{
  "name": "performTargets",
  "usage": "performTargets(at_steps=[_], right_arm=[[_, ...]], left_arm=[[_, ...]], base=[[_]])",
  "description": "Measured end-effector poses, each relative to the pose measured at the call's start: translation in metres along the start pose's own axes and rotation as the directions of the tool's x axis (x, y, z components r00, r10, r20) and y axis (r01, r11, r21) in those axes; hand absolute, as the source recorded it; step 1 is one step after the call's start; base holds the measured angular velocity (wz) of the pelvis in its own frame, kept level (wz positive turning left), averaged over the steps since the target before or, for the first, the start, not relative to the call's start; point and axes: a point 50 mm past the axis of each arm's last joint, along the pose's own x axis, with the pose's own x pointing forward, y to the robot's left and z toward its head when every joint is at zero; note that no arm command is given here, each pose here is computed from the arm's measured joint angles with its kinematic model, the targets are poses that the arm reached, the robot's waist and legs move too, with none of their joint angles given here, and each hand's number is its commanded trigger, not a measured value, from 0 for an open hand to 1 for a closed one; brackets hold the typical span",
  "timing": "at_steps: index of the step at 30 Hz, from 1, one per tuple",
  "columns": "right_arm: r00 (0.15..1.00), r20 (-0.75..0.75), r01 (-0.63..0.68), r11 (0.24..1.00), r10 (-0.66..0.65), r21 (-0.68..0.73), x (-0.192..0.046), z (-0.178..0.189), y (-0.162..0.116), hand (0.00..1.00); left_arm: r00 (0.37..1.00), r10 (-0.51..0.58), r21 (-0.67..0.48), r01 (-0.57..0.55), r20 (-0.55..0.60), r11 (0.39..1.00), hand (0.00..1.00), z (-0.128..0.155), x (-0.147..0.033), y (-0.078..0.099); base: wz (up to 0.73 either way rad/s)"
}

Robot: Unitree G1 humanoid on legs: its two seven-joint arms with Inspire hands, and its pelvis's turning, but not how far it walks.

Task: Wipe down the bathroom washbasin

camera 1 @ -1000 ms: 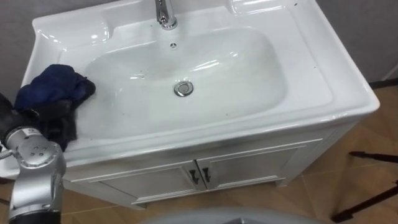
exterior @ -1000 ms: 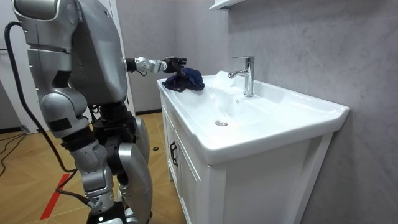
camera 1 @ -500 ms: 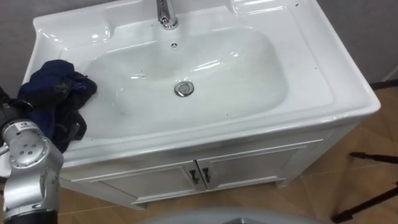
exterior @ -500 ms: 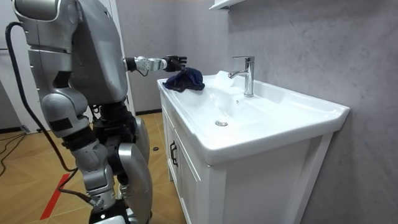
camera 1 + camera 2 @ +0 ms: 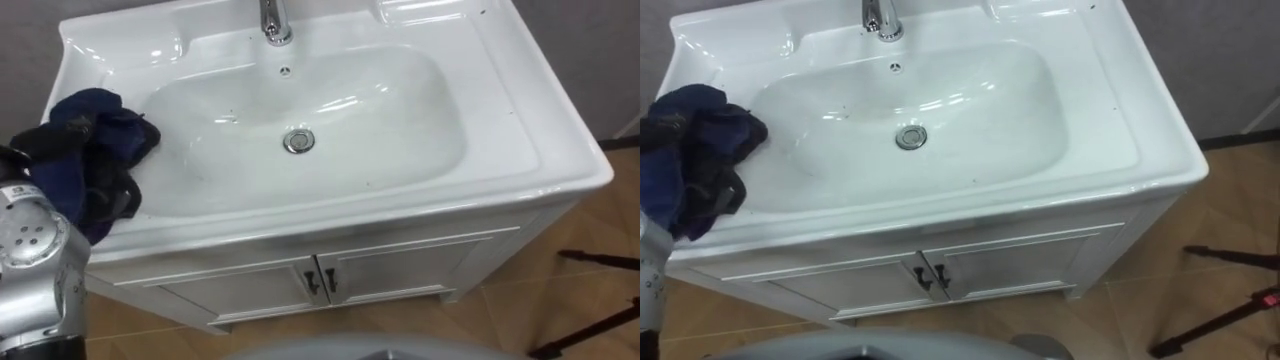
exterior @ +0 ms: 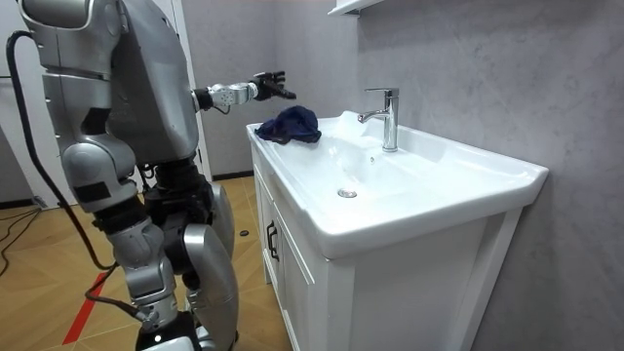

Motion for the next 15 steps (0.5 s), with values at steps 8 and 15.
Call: performTargets(at_steps=[8,15], right_arm=[[1.0,0.001,0.027,1.0,-0.027,0.009,-0.001,-0.006,0.001,0.0],[1.0,0.02,0.01,1.0,-0.011,0.009,-0.001,-0.003,0.001,0.0]], left_arm=[[0.919,0.342,-0.142,-0.319,0.195,0.937,0.0,0.042,0.005,0.035],[0.807,0.525,-0.202,-0.486,0.269,0.85,0.0,0.053,0.004,0.058]], base=[[0.0],[0.02]])
